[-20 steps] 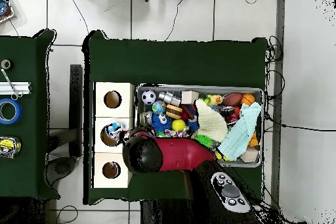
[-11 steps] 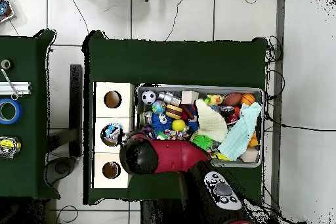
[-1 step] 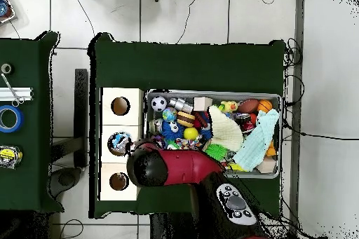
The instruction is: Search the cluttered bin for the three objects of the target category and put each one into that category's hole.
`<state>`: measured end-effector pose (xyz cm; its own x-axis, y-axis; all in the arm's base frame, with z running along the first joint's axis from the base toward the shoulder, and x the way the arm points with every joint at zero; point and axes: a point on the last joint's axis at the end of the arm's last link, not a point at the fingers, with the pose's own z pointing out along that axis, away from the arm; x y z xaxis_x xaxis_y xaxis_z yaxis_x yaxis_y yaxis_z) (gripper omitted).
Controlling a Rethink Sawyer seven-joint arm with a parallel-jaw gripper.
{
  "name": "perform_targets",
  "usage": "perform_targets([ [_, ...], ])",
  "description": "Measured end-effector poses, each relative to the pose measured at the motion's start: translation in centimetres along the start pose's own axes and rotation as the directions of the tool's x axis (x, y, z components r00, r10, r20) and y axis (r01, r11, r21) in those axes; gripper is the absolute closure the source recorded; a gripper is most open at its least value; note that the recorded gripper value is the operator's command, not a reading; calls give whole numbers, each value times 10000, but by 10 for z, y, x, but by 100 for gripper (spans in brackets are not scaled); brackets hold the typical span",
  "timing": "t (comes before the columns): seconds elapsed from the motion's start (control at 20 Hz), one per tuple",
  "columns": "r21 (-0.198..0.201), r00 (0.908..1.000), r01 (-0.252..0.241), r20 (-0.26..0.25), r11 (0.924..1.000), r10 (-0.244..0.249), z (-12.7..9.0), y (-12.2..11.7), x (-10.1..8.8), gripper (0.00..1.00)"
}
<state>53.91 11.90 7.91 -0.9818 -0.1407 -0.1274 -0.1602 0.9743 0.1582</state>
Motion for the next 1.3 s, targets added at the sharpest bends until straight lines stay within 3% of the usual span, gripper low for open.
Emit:
perform_targets([
  [0.45,153,10000,39,-4,9999,-39,-1,4,0,0],
  [1.3,0,9999,-160,0,9999,160,0,23,-7,0],
])
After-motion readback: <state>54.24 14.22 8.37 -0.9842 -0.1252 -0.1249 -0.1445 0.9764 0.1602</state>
